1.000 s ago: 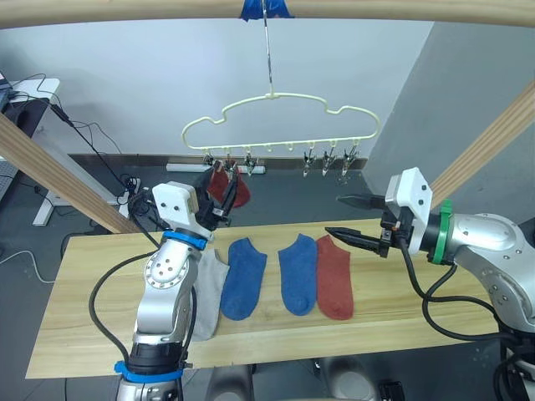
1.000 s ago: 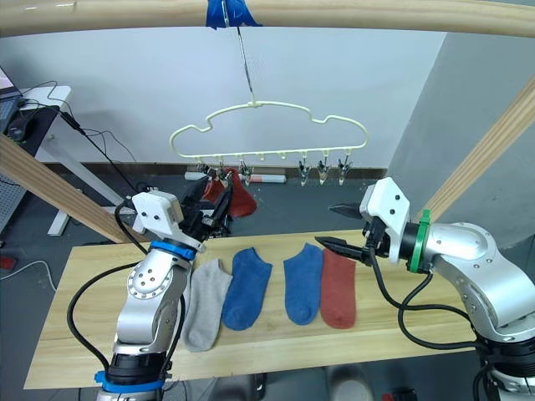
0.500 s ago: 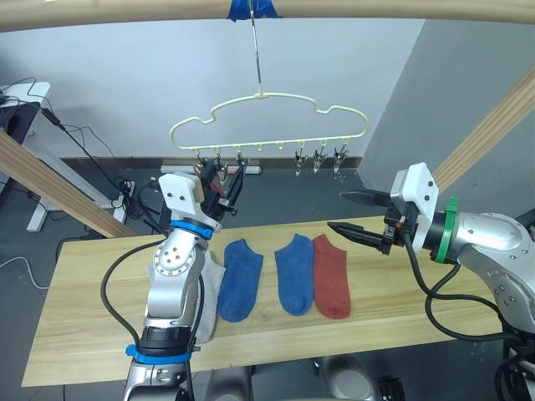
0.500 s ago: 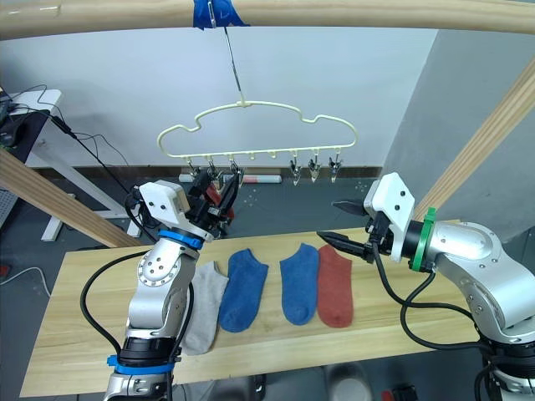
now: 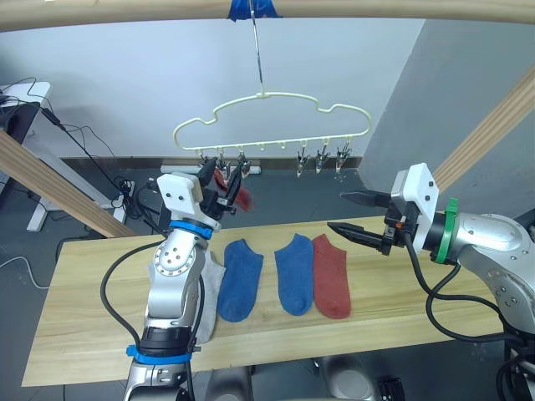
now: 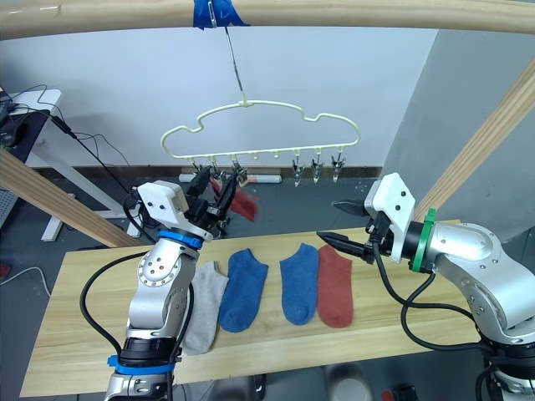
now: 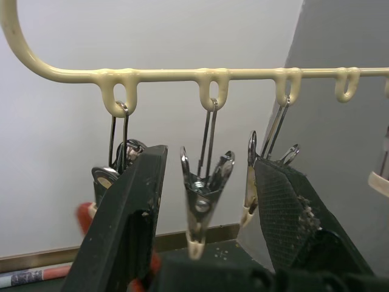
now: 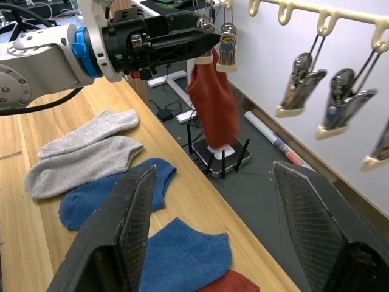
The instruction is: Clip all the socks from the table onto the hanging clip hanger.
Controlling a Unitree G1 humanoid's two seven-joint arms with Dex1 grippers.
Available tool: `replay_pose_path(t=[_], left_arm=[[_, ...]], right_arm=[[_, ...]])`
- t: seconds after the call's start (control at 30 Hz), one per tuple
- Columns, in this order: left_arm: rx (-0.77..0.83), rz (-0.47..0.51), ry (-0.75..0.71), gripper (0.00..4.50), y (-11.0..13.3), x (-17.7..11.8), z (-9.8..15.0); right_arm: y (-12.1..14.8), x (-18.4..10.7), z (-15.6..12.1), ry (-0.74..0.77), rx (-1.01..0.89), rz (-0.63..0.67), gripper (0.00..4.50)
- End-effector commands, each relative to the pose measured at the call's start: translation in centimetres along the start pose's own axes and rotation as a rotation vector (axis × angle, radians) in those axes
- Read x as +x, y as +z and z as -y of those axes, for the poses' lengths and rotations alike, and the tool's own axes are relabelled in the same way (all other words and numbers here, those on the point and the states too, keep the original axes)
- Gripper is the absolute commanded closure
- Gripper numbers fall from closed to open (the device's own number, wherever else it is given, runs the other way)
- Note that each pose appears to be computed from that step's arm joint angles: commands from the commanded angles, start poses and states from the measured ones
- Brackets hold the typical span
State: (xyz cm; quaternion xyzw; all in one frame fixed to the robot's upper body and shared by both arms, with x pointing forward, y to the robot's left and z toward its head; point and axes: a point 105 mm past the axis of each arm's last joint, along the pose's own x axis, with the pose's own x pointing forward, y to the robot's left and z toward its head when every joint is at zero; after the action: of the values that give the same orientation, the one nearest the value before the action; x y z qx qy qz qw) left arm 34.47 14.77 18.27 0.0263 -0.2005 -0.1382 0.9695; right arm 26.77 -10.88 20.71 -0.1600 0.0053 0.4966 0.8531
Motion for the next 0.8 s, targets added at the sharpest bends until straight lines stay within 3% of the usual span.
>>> replay_pose_path(t=[0.03,0.4,0.5,0.8], left_arm=[[0.000,0.063,-0.005,2.02,1.6,-0.3,0.3],[0.007,0.038,0.013,2.02,1.1,-1.5,0.0],[0.015,0.033,0.013,2.51,1.0,-1.4,0.0],[0.018,0.040,0.010,2.51,1.2,-0.7,-0.1]], right_arm=[[1.0,-0.4,-0.1,-0.005,-0.039,0.027,1.29],[0.9,-0.3,-0.3,-0.003,-0.040,0.027,1.29],[1.0,-0.3,-0.3,0.000,-0.041,0.028,1.29],[0.9,-0.4,-0.2,-0.004,-0.041,0.024,1.29]])
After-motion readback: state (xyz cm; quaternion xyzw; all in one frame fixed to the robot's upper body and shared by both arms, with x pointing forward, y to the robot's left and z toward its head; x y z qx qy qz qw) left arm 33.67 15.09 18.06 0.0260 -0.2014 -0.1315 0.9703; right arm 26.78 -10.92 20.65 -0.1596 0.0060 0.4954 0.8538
